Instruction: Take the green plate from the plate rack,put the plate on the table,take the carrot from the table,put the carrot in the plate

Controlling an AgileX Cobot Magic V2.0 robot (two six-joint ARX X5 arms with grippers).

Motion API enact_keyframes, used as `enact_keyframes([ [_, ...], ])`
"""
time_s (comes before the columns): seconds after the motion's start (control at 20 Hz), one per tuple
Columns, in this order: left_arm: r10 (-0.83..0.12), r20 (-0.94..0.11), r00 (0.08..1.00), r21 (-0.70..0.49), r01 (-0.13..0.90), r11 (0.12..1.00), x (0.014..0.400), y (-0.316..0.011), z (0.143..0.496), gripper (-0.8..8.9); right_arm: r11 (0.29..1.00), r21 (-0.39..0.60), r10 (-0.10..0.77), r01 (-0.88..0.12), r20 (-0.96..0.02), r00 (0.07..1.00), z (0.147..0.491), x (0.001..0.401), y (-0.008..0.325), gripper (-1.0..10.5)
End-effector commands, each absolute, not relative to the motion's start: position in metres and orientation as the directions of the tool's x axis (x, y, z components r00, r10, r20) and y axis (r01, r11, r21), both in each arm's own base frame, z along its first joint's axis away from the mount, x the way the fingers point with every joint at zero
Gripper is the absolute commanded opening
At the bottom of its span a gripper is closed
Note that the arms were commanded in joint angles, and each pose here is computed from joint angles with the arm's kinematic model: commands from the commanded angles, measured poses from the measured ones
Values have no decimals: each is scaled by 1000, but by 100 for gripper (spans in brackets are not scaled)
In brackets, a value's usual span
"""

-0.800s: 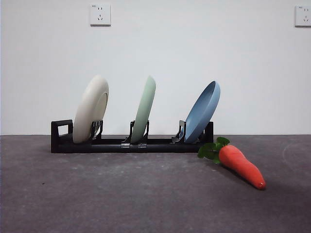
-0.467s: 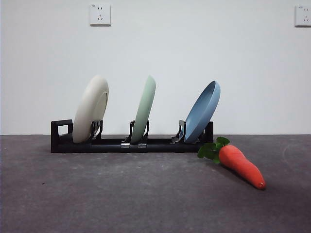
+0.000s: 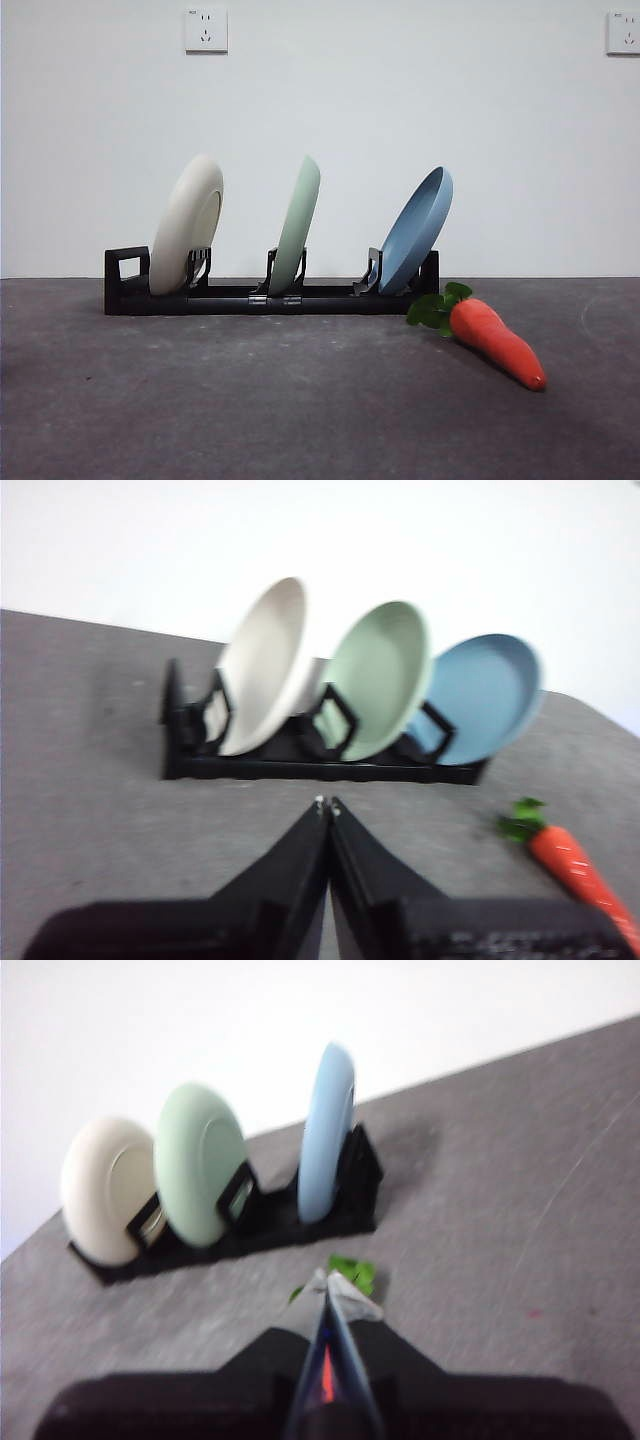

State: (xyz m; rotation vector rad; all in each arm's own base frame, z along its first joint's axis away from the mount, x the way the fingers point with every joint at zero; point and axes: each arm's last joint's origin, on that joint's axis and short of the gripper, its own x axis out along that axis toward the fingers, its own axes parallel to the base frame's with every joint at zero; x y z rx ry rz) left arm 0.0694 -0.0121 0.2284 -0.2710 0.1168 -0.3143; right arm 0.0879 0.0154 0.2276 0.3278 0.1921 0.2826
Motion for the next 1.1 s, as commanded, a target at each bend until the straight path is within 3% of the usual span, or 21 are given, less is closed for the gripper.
enact_keyframes([
  [0.05,-370,-76,926,-288,335,897,64,-13,242,-6,906,319,349,-280,-185,919,244,89,17,-11],
  [0.65,-615,-226,756,-306,544,781,60,-20,289,-7,845,245,532,-475,-468,706,305,95,23,-11],
  [0.9,-709,-299,639,-332,626,705,65,-24,301,-7,817,256,560,-517,-567,604,318,95,25,-10],
  [1.1,-713,-322,622,-320,637,701,67,-24,307,0,811,265,564,-521,-589,579,316,94,25,4],
])
